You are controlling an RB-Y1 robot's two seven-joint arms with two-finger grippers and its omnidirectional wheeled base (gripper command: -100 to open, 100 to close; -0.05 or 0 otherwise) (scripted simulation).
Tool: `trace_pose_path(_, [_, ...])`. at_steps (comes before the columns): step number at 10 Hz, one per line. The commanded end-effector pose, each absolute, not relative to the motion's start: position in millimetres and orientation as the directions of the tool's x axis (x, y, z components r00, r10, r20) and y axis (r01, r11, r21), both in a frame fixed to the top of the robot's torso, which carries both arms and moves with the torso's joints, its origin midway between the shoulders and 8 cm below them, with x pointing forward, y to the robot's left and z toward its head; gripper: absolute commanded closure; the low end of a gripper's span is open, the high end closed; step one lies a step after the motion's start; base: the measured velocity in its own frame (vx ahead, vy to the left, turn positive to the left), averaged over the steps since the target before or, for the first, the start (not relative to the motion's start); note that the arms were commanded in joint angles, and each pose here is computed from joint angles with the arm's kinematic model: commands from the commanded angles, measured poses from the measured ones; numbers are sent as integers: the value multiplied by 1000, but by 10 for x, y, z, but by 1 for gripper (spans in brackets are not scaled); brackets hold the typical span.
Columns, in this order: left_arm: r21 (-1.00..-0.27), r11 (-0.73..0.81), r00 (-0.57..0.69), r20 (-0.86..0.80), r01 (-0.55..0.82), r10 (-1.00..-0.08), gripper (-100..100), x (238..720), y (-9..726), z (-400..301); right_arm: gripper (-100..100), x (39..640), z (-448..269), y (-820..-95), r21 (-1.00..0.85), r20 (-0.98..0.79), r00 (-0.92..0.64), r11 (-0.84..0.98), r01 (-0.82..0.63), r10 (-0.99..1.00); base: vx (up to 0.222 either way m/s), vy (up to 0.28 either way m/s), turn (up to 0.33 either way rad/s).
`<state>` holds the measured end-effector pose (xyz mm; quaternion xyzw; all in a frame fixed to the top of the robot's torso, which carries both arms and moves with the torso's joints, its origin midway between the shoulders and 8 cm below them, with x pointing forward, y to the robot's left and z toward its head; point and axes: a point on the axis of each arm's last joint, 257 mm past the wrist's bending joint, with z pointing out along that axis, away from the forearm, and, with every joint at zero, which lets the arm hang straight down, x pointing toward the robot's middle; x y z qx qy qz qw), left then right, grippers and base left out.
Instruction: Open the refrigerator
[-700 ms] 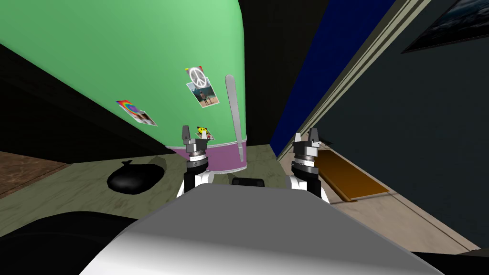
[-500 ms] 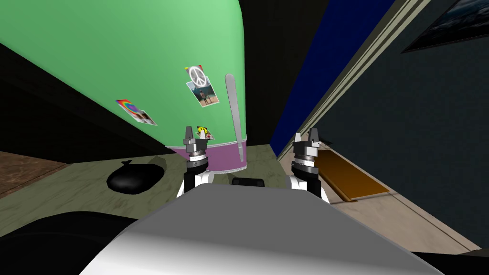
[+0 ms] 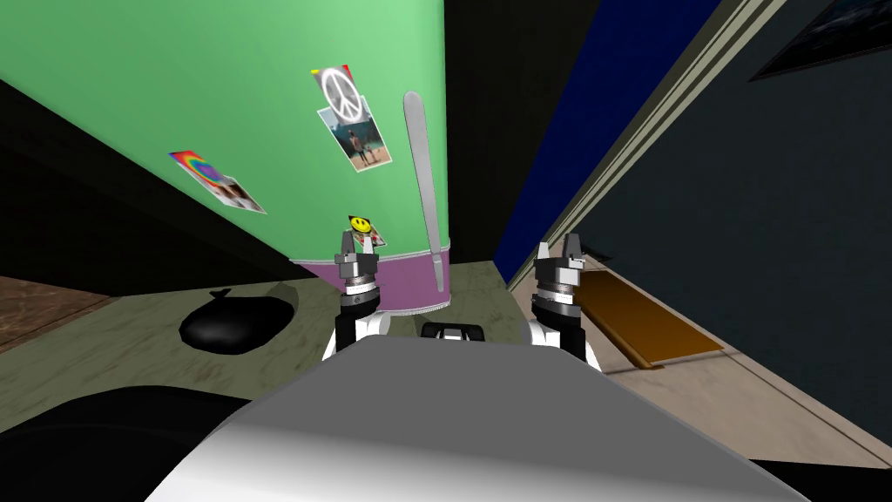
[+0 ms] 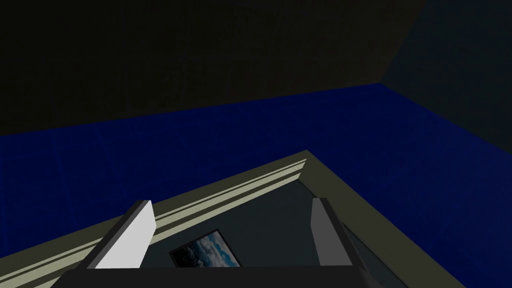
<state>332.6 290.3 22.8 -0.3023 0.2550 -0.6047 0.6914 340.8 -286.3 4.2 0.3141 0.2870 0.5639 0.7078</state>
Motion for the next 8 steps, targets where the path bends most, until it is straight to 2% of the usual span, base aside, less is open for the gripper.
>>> trace_pose_path(1, [-726, 86, 139, 13, 682, -990, 0, 3326, 2903, 228, 0, 3408, 42, -2863, 768, -52, 199, 167, -618, 979, 0, 0, 0])
trace_pose_path(2, [-726, 86, 139, 13, 682, -990, 0, 3326, 2903, 228, 0, 3408, 42, -2863, 768, -52, 199, 167, -618, 979, 0, 0, 0])
trace_pose_path(3, [-730, 99, 123, -21, 676, -992, -100, 3352, 2870, 193, 0, 3408, 42, -2863, 768, -52, 199, 167, -618, 979, 17, -18, 14])
trace_pose_path(8, [-744, 138, 104, -92, 654, -990, -100, 3481, 2866, -46, 0, 3409, 39, -2863, 769, -52, 199, 167, -617, 979, 40, -76, 27])
